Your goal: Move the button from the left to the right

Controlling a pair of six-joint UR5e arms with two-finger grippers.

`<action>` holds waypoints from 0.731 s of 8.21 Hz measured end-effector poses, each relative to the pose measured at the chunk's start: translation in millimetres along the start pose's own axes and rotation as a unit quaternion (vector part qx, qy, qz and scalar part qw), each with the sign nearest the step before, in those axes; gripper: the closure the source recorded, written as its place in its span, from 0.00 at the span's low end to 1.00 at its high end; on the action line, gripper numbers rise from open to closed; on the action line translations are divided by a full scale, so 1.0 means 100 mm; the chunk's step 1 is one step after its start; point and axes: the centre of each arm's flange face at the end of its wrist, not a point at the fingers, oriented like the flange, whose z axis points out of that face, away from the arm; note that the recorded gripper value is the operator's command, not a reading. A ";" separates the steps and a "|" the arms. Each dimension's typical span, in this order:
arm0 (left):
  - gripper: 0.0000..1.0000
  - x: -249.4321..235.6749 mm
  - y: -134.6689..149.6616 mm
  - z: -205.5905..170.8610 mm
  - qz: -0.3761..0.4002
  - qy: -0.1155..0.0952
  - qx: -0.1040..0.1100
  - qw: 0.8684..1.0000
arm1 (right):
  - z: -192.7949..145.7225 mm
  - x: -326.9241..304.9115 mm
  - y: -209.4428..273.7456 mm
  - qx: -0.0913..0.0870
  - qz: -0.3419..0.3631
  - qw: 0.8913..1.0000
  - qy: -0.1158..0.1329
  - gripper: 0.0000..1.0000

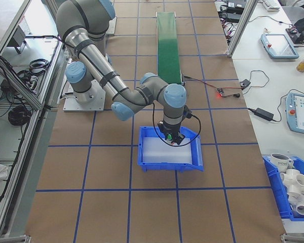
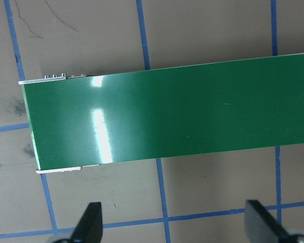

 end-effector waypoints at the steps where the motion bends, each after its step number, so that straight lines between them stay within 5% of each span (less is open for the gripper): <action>1: 0.00 0.00 0.01 0.00 0.000 0.000 0.000 1.000 | 0.18 0.05 0.04 -0.009 -0.055 0.998 0.001 0.95; 2: 0.00 0.00 0.01 -0.01 0.000 -0.001 0.001 1.000 | 0.41 0.10 0.05 -0.011 -0.109 0.994 -0.005 0.91; 3: 0.00 0.00 0.02 -0.02 0.000 -0.003 0.001 1.000 | 0.65 0.14 0.05 -0.011 -0.150 0.989 -0.010 0.72; 5: 0.00 -0.01 0.02 -0.03 0.000 -0.004 0.002 1.000 | 0.93 0.15 0.01 0.003 -0.193 0.981 -0.016 0.00; 6: 0.00 -0.02 0.03 -0.03 -0.001 -0.005 0.002 1.000 | 0.99 0.13 -0.01 0.013 -0.205 0.979 -0.016 0.00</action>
